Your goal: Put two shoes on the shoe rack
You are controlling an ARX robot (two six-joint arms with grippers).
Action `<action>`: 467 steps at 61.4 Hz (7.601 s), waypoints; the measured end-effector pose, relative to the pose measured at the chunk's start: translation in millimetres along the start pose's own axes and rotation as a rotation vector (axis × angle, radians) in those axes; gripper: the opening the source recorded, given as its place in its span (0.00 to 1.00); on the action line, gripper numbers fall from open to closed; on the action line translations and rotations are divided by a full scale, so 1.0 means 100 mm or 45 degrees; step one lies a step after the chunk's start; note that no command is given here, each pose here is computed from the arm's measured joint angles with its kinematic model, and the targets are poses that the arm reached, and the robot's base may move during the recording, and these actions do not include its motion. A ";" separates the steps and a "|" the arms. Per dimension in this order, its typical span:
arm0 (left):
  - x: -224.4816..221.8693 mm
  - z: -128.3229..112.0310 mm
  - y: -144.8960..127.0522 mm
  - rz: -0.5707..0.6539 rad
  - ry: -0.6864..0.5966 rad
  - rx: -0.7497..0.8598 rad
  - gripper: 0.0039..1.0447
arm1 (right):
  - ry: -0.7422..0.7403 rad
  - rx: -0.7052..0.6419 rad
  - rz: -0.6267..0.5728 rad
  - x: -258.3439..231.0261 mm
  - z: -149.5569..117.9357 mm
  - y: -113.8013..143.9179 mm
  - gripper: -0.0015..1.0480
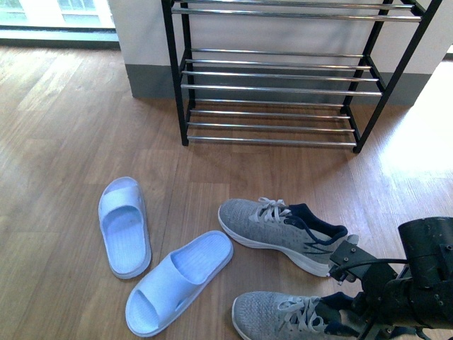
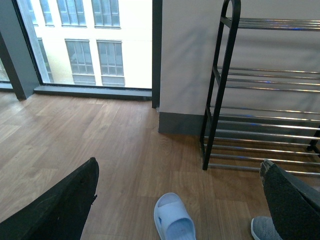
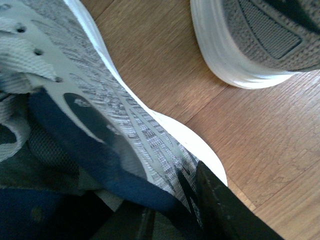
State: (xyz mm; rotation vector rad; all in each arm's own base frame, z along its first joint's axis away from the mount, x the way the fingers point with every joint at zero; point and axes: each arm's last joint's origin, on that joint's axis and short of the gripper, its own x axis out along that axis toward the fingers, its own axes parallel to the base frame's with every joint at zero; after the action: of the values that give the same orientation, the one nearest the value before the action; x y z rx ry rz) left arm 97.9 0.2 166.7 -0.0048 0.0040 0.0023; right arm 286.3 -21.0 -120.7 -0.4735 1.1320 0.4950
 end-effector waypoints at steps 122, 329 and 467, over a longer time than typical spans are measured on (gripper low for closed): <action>0.00 0.00 0.00 0.000 0.000 0.000 0.91 | -1.300 1.164 -0.528 -3.79 -0.16 0.31 0.02; 2.39 -3.07 -0.81 0.060 1.496 -0.509 0.91 | -1.305 1.163 -0.532 -3.80 -0.16 0.31 0.02; 0.34 0.36 -0.39 0.342 0.499 0.014 0.02 | -1.305 1.163 -0.531 -3.80 -0.16 0.31 0.02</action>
State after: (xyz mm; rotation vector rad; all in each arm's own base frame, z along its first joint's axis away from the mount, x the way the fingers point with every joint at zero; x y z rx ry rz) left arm 132.2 -38.4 202.7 0.0061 0.3965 0.2696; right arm 126.3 -55.8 223.9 0.3464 0.1603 -0.1899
